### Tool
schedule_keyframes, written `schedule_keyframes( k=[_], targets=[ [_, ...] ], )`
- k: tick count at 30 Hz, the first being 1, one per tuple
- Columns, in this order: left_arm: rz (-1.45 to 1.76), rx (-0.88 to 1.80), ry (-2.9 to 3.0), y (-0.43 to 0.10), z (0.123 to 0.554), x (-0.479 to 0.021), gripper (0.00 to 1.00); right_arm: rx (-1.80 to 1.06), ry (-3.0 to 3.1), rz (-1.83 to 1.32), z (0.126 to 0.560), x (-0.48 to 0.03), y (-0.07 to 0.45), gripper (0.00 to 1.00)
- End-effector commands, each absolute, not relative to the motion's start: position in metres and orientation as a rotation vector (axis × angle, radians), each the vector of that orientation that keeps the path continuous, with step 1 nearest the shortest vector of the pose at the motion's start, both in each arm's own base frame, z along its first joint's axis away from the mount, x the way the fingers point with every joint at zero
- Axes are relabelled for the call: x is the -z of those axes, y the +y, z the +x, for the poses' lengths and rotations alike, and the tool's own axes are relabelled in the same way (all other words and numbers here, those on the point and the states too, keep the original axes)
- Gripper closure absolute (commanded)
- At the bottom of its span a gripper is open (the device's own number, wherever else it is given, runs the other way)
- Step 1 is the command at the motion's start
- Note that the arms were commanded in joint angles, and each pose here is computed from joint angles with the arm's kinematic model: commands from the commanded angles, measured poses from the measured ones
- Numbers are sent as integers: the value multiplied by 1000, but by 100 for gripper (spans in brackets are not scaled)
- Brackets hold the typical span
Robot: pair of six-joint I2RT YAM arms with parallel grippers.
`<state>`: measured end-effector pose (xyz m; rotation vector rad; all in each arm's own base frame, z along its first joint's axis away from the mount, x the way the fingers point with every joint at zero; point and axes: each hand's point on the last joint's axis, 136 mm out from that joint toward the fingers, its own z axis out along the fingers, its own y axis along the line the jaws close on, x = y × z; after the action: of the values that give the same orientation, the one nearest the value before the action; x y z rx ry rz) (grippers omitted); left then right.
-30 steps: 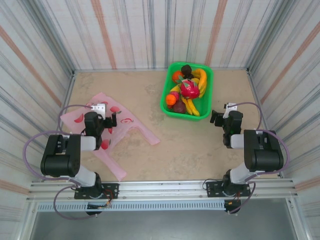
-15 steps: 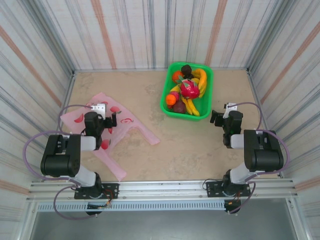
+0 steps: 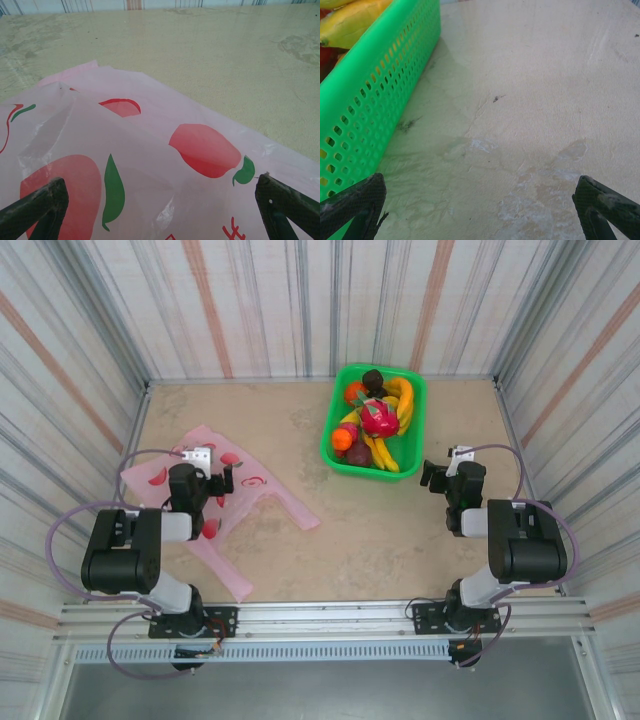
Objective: Place the fake fruits into the plastic bag and tie a complex knot
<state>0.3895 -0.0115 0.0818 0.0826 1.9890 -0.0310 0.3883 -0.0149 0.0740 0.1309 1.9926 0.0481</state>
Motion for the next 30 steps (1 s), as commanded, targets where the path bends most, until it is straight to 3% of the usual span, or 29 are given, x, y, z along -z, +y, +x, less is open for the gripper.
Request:
schedule_keyframes(
  k=[1, 7, 12, 20, 26, 30],
  targets=[
    [92, 11, 1964, -10, 395, -91, 1, -43, 1968, 133, 394, -82, -18, 1],
    [37, -3, 1972, 0, 394, -117, 1, -44, 1951, 240, 386, -110, -37, 1],
    [26, -2, 1945, -3, 388, -171, 1, -34, 1921, 296, 367, -153, -47, 1],
    [-199, 69, 2201, 2, 346, -210, 2, -306, 1927, 449, 329, -223, -25, 1],
    [-130, 239, 2386, -27, 301, -208, 14, -607, 1973, 457, 309, -246, 15, 1],
    [111, 189, 2396, -59, 285, -214, 17, -645, 1990, 473, 305, -244, 21, 1]
  ],
)
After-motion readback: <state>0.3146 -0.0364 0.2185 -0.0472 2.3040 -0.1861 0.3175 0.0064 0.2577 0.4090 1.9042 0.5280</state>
